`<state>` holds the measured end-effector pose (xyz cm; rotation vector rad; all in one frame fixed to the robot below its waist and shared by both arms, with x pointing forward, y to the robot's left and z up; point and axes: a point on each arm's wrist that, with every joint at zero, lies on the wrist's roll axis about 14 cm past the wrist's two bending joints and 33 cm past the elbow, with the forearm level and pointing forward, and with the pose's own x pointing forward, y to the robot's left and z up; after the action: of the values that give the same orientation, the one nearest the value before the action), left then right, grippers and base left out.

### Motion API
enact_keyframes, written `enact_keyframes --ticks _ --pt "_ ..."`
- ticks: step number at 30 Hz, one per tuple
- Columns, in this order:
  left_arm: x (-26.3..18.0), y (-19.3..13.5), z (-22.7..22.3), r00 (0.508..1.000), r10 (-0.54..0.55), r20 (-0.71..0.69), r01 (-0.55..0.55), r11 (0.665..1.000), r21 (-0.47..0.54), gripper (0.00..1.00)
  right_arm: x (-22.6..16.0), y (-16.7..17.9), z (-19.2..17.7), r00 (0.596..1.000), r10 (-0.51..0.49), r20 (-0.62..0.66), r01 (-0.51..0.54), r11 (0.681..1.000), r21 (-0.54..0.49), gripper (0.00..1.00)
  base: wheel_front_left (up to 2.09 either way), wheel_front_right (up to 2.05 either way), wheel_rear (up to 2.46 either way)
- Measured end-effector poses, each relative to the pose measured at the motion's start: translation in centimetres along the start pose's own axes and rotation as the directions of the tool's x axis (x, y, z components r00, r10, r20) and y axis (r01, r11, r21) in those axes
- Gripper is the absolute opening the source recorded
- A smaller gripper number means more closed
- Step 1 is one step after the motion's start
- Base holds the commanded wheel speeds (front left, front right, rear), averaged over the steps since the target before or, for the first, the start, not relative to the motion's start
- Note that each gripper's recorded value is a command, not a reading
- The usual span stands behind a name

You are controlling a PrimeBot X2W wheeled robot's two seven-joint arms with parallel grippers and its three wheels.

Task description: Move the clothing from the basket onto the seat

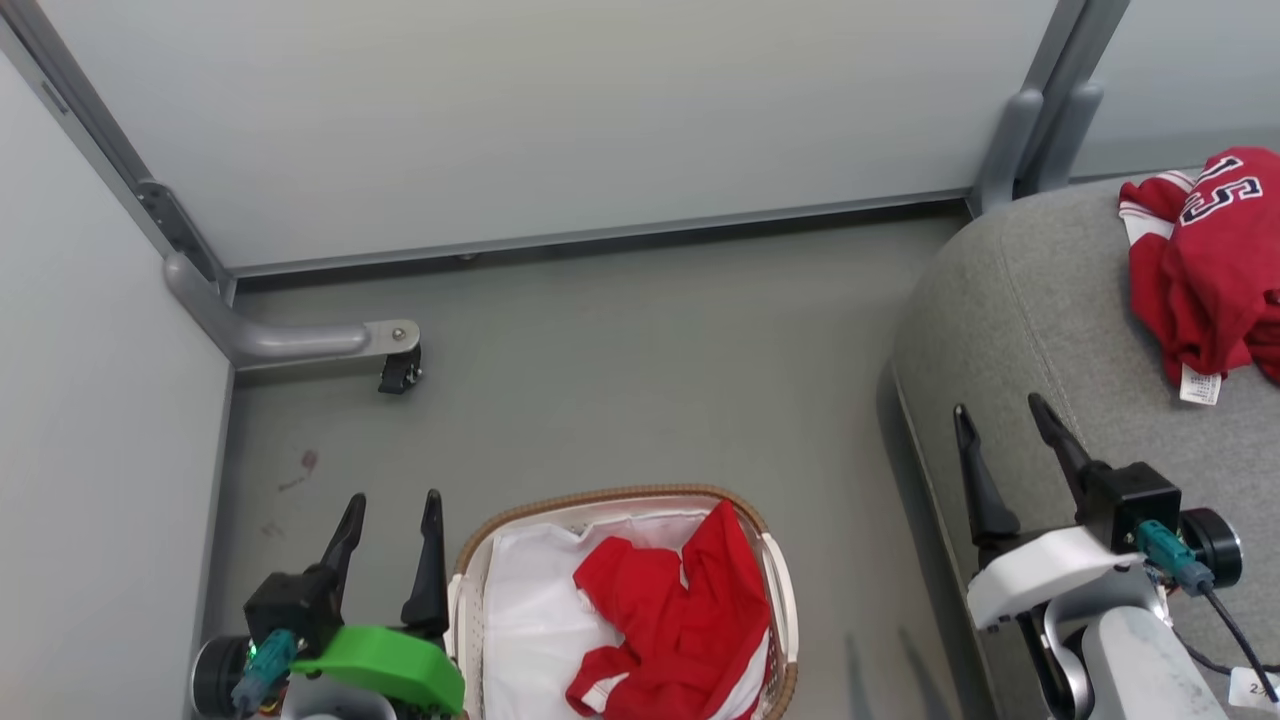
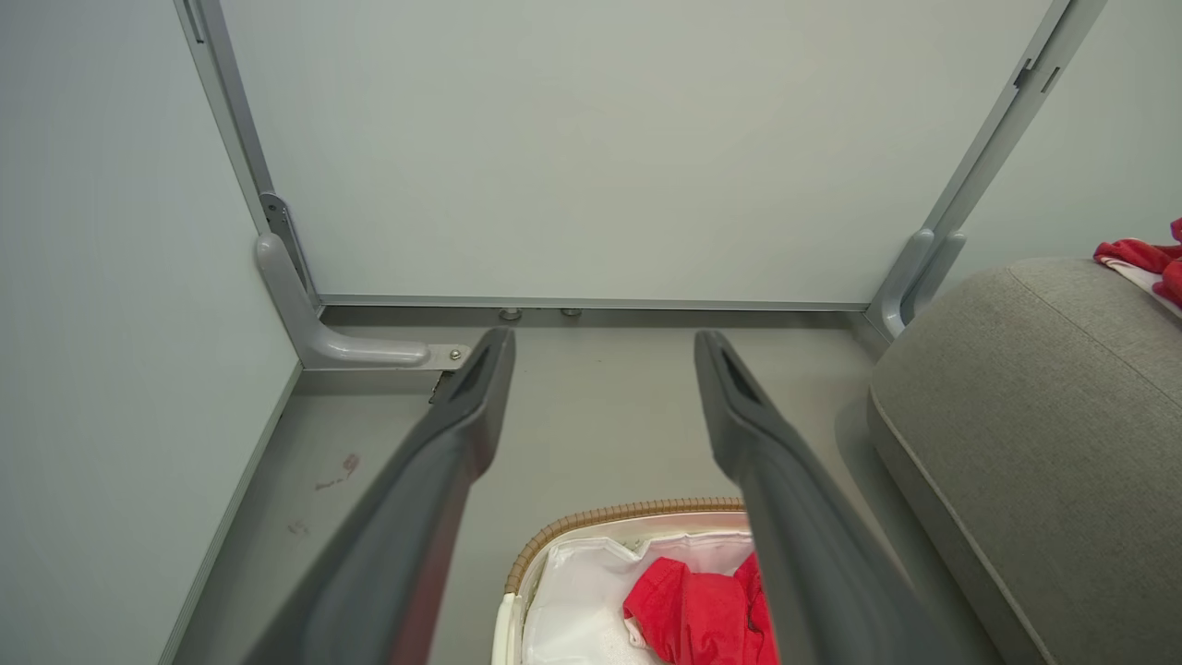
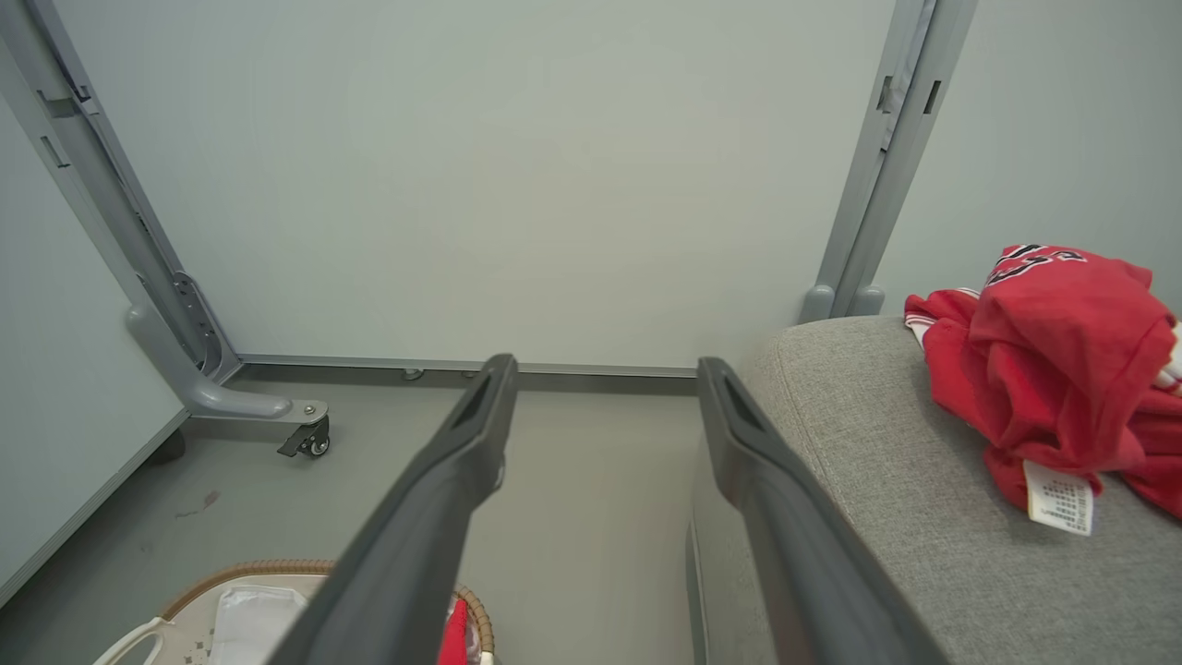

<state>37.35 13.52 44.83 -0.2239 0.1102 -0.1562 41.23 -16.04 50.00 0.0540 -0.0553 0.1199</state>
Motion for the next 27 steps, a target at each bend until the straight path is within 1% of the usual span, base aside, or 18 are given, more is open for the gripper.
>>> enact_keyframes --ticks 5,11,16,18,21,27 --pt "1.8 -1.4 -0.9 0.998 -0.054 -0.032 0.054 0.998 0.010 1.00 1.2 -0.7 0.1 1.000 -0.015 0.010 0.015 1.000 -0.004 1.00 0.00 0.00 0.00" --pt "4.5 -2.9 -4.8 0.980 -0.119 -0.161 0.125 0.992 0.028 1.00 3.5 -1.8 0.1 0.999 -0.036 0.027 0.036 0.999 -0.011 1.00 0.00 0.00 0.00" --pt "7.4 -4.2 -8.5 0.946 -0.178 -0.271 0.193 0.981 0.032 1.00 5.7 -2.4 -1.1 0.999 -0.041 0.017 0.041 0.999 -0.015 1.00 0.00 0.00 0.00" --pt "8.3 -4.6 -10.3 0.927 -0.197 -0.318 0.215 0.976 0.024 1.00 6.4 -2.7 -1.8 0.999 -0.043 0.007 0.043 0.999 -0.012 1.00 0.00 0.00 0.00" --pt "8.5 -5.3 -13.9 0.880 -0.229 -0.417 0.259 0.966 0.016 1.00 7.4 -3.3 -3.2 0.999 -0.052 -0.013 0.052 0.999 -0.007 1.00 0.00 0.00 0.00" --pt "8.3 -6.7 -20.7 0.762 -0.289 -0.579 0.344 0.939 -0.016 1.00 8.8 -4.6 -6.0 0.996 -0.073 -0.054 0.074 0.997 0.009 1.00 0.00 0.00 0.00"
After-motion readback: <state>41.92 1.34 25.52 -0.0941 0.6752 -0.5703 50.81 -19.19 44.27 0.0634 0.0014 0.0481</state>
